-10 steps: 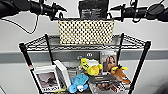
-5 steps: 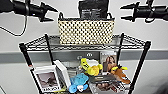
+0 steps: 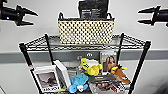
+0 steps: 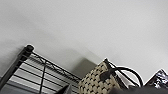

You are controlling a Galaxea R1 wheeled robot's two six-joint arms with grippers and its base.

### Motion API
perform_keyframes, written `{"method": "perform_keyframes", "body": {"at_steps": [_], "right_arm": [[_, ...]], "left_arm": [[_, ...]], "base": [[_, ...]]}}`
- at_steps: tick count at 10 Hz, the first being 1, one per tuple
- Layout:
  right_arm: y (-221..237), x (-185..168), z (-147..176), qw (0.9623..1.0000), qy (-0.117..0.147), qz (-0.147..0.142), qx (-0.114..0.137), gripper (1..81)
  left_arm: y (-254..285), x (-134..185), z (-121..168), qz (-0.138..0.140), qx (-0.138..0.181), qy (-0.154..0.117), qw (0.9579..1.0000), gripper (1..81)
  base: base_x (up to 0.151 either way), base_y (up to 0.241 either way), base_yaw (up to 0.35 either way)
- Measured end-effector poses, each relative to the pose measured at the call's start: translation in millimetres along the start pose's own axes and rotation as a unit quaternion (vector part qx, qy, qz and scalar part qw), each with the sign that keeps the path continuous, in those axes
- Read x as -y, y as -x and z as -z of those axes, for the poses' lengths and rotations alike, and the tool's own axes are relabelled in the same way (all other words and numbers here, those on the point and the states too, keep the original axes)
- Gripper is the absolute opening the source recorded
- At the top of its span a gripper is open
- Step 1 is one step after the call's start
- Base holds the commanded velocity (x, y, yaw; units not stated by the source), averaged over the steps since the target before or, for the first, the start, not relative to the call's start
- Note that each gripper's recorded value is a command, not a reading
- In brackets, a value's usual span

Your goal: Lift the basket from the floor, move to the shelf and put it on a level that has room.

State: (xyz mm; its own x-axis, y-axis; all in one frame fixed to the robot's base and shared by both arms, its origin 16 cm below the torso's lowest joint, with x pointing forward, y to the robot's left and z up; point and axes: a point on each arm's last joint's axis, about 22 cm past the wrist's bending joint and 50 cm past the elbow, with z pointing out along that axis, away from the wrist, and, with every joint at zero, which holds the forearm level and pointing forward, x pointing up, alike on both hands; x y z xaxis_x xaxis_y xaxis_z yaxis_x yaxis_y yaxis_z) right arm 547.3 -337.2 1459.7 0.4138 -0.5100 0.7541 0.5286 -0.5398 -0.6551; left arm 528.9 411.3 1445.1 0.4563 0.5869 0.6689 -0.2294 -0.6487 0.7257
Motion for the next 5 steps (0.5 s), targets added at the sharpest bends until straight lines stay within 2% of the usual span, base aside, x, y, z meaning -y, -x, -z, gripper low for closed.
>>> {"method": "perform_keyframes", "body": {"at_steps": [3,5], "right_arm": [[-4,-41,50,0.9987,0.05,0.008,0.0,81.1],[-3,-81,88,0.9956,0.093,-0.001,-0.004,81.1]], "left_arm": [[-12,62,51,0.006,-0.025,-0.049,0.9985,81.1],[-9,114,82,0.019,-0.036,-0.09,0.9951,81.1]], "base": [[0.0,0.0,0.0],[0.0,0.0,0.0]]}}
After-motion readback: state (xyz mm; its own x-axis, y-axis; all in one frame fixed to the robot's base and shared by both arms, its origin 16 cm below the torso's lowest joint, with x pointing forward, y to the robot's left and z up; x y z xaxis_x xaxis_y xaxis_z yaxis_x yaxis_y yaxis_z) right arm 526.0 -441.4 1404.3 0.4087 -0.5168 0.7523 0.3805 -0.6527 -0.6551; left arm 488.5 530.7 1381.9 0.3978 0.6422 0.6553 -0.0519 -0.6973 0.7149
